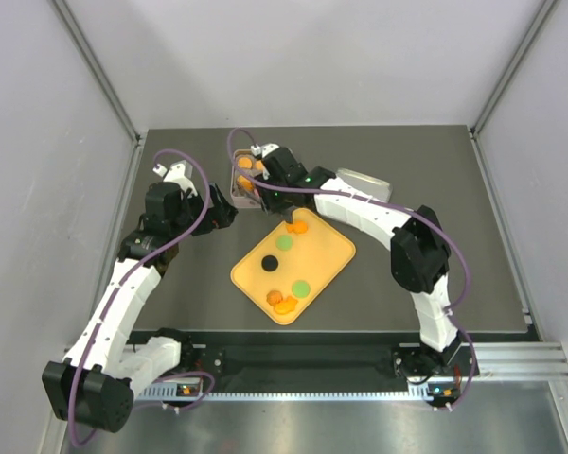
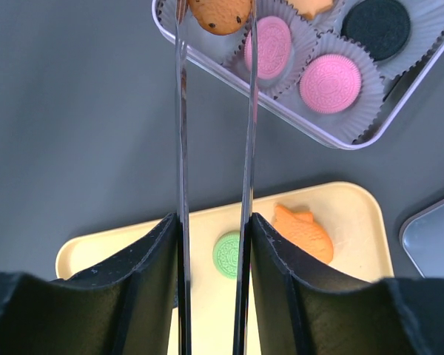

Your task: Pack the cookies

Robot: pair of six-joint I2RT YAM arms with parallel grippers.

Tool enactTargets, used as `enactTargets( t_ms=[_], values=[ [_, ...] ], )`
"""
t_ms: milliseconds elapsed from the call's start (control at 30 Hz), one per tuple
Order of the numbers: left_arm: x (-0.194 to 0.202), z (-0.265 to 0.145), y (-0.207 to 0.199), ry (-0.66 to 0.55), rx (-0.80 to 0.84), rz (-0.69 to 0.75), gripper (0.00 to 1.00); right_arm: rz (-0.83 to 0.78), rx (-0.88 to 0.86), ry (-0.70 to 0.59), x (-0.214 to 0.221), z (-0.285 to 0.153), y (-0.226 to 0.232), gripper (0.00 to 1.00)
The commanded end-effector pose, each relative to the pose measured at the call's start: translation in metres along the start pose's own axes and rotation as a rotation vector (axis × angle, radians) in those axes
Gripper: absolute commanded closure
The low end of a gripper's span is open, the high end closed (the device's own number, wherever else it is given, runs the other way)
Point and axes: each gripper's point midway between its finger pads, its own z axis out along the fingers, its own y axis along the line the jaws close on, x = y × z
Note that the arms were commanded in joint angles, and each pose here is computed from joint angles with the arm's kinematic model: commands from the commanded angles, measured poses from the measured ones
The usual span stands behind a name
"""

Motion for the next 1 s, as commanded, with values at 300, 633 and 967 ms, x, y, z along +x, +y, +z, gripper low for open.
enactTargets(
  t_ms=[300,633,967],
  values=[
    [-0.010,0.000,-0.003,-0.043,0.018,0.005,0.01,0.005,-0.064,-0.076,-0.026,0.000,0.024,0.57],
    [-0.010,0.000,-0.002,-0.043,0.016,0.005,0.01,0.006,-0.072,-0.069,-0.026,0.001,0.026,0.56],
    [-0.010,0.000,-0.002,-0.045,0.012,0.005,0.01,0.008,-0.059,-0.121,-0.048,-0.015,0.022,0.56]
  ],
)
